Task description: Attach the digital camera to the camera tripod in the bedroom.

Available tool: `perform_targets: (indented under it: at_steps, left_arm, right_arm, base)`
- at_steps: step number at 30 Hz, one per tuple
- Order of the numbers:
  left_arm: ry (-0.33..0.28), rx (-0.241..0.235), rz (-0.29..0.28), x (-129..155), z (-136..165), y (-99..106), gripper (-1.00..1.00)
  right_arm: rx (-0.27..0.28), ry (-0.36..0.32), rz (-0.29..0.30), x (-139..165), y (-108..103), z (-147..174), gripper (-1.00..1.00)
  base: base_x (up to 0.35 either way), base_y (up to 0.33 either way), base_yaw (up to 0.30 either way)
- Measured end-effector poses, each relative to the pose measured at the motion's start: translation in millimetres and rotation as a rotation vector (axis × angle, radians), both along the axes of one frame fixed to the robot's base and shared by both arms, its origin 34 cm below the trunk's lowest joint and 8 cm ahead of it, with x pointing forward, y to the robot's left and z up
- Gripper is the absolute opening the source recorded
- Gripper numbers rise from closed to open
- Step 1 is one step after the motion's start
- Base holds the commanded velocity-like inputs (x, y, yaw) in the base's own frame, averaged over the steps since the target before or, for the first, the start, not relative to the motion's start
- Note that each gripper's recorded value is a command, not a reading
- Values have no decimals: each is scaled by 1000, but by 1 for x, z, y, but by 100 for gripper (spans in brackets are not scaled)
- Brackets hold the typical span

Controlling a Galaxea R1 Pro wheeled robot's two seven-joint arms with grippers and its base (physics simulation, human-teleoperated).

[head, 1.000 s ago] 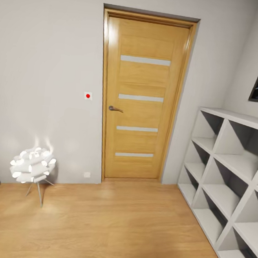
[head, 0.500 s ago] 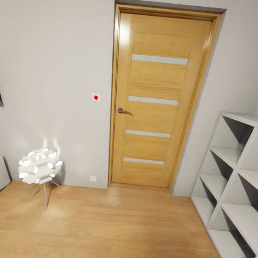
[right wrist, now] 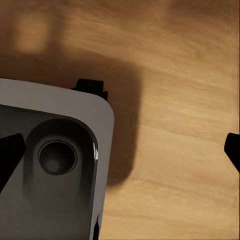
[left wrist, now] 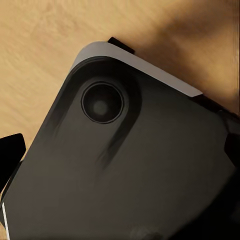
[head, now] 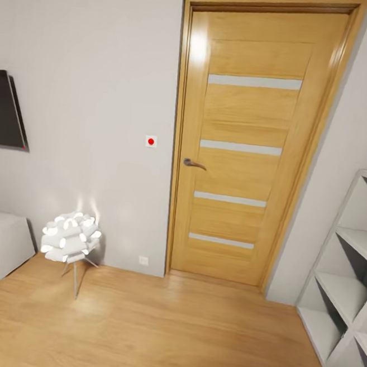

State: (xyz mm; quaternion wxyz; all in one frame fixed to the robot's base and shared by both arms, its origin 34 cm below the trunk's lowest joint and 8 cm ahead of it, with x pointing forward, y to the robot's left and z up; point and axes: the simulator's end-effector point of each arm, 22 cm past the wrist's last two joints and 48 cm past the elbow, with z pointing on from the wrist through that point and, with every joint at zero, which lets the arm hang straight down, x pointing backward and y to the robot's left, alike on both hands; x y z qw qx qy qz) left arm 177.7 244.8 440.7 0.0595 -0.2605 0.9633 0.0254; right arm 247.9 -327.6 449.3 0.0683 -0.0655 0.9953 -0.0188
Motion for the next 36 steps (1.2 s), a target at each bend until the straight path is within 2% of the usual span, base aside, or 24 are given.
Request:
perform_targets:
  at_steps: [21, 36]
  left_arm:
    - [-1, 5, 10, 0, 0, 4, 100]
    - [-3, 6, 31, 1, 0, 4, 100]
  right_arm:
    - [0, -2, 4, 1, 0, 0, 100]
    - [-1, -2, 5, 1, -1, 0, 100]
  base:
    - [290, -166, 284]
    - [43, -11, 299]
